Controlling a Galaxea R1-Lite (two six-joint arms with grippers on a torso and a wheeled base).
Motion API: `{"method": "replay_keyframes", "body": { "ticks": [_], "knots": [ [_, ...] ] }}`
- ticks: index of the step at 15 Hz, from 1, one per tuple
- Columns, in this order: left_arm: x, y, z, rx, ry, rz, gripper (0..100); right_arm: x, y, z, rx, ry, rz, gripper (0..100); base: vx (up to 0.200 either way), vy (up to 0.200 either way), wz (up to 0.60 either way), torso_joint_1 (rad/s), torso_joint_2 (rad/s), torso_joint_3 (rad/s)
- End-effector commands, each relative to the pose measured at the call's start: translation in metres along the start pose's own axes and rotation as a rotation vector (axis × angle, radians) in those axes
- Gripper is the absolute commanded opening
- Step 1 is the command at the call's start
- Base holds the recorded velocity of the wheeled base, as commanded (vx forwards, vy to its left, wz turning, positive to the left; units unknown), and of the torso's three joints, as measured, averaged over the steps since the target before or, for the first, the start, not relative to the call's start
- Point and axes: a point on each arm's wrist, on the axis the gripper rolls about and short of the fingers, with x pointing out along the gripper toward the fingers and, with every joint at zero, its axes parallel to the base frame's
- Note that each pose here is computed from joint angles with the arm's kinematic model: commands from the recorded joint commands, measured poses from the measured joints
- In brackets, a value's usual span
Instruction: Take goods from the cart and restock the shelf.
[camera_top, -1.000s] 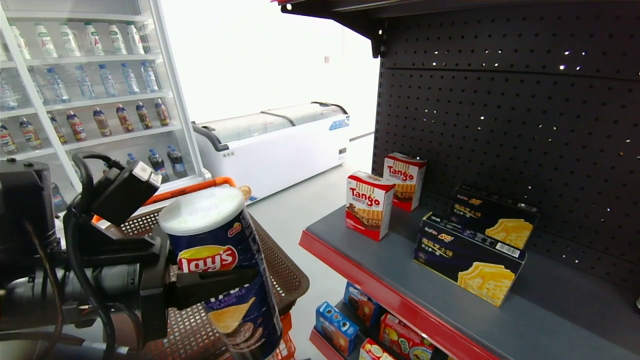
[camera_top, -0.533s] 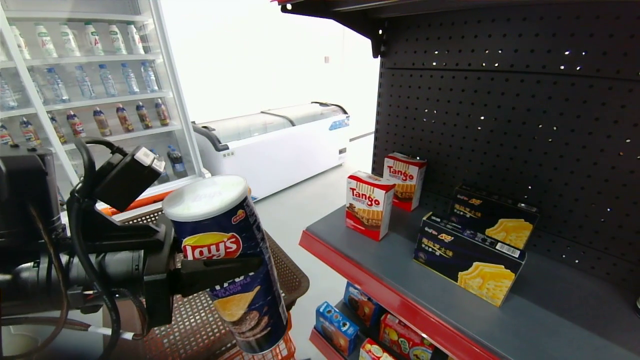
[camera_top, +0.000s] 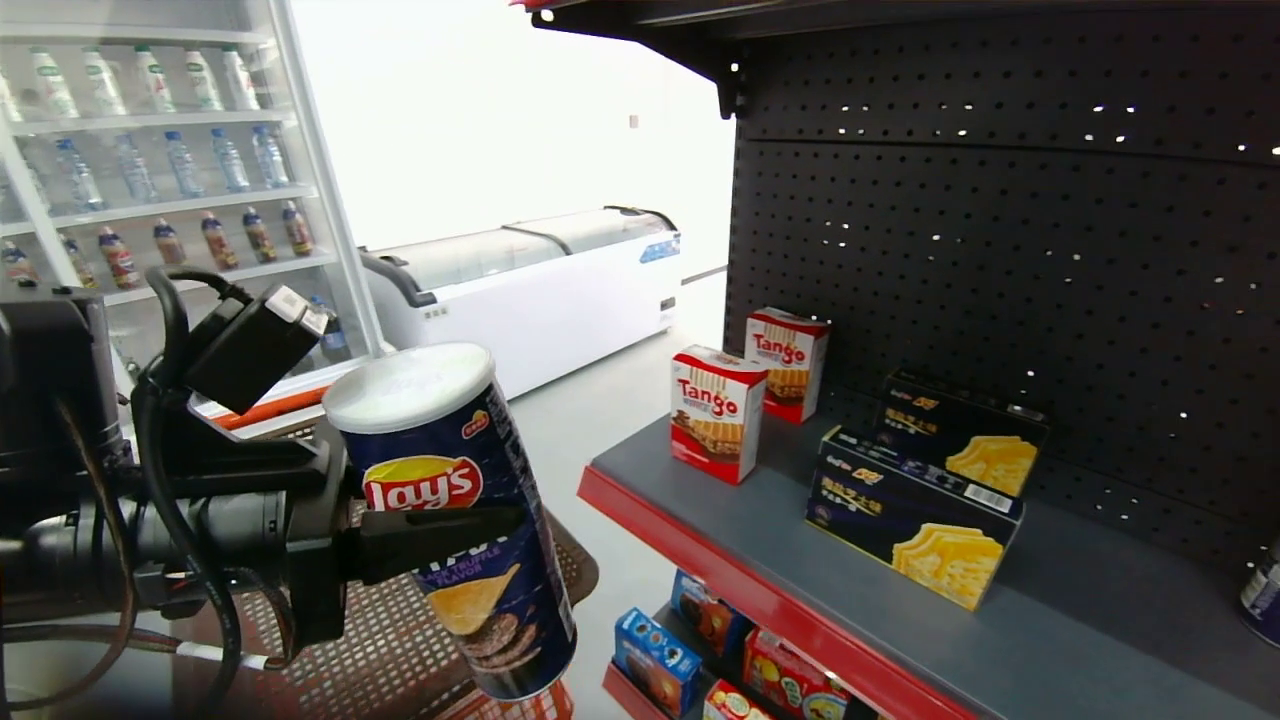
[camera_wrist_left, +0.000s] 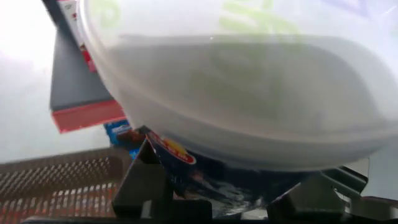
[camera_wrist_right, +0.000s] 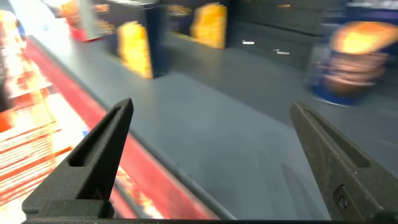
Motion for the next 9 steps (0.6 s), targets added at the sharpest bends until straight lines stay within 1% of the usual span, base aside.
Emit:
{"method": "replay_keyframes", "body": {
  "ticks": [1, 2, 9],
  "knots": [
    [0.0007, 0.0006, -0.0009, -0.003, 0.004, 0.0, 0, 0.0001, 0.0, -0.0001, 0.0, 0.002, 0.001, 100, 0.0, 0.0, -0.6, 0.002, 0.0, 0.002],
    [0.0005, 0.0008, -0.0022, -0.007, 0.007, 0.001, 0, 0.0001, 0.0, -0.0001, 0.0, 0.002, 0.001, 100, 0.0, 0.0, -0.6, 0.017, 0.0, 0.002],
    [0.003, -0.0006, -0.0009, -0.002, 0.006, -0.019, 0, 0.0001, 0.0, -0.0001, 0.0, 0.002, 0.001, 100, 0.0, 0.0, -0.6, 0.0, 0.0, 0.002]
  ]
}}
